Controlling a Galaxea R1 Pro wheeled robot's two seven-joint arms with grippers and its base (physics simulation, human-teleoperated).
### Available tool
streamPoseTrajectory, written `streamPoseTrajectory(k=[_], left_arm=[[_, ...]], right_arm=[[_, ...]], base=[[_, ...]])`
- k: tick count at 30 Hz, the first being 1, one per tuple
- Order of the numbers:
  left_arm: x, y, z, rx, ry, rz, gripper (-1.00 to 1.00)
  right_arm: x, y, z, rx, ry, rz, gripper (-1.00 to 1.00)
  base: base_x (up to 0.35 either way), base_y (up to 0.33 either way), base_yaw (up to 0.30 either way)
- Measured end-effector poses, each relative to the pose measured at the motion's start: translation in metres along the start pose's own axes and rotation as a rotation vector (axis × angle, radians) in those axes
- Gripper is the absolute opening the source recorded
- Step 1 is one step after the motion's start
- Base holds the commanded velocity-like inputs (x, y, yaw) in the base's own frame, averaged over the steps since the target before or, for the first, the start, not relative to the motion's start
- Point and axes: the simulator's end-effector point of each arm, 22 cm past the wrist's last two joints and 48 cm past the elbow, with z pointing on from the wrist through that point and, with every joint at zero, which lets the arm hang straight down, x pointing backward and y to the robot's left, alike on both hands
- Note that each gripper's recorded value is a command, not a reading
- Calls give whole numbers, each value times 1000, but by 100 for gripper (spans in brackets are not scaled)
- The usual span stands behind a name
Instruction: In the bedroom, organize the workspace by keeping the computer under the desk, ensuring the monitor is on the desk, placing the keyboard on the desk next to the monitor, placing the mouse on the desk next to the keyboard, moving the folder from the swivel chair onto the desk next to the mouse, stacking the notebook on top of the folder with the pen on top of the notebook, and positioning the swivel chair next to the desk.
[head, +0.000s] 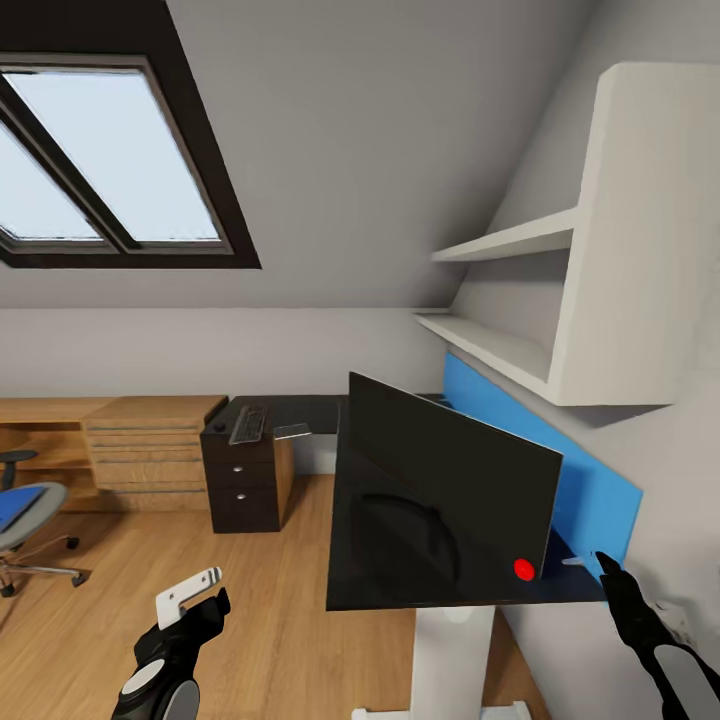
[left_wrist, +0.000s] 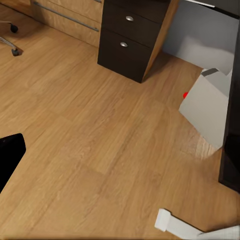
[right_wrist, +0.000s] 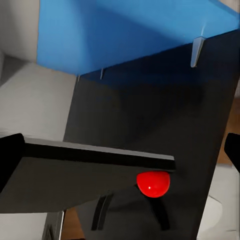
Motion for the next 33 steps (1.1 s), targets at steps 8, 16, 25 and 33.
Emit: streamPoseTrajectory(k=[8, 16, 25, 33], left_arm=[[0, 0, 0, 0, 0, 1, 100], [0, 0, 0, 1, 1, 0, 100], [5, -10, -3, 21, 8, 13, 100], [7, -14, -4, 29, 10, 19, 100]], right_arm=[[1, -1, 0, 2, 2, 1, 100], [1, -1, 0, 3, 3, 1, 100], [4, -12, 0, 26, 11, 7, 100], [4, -15, 0, 33, 11, 7, 100]], base=[[5, -28, 0], [170, -2, 0], [107, 0, 0], [92, 0, 0]])
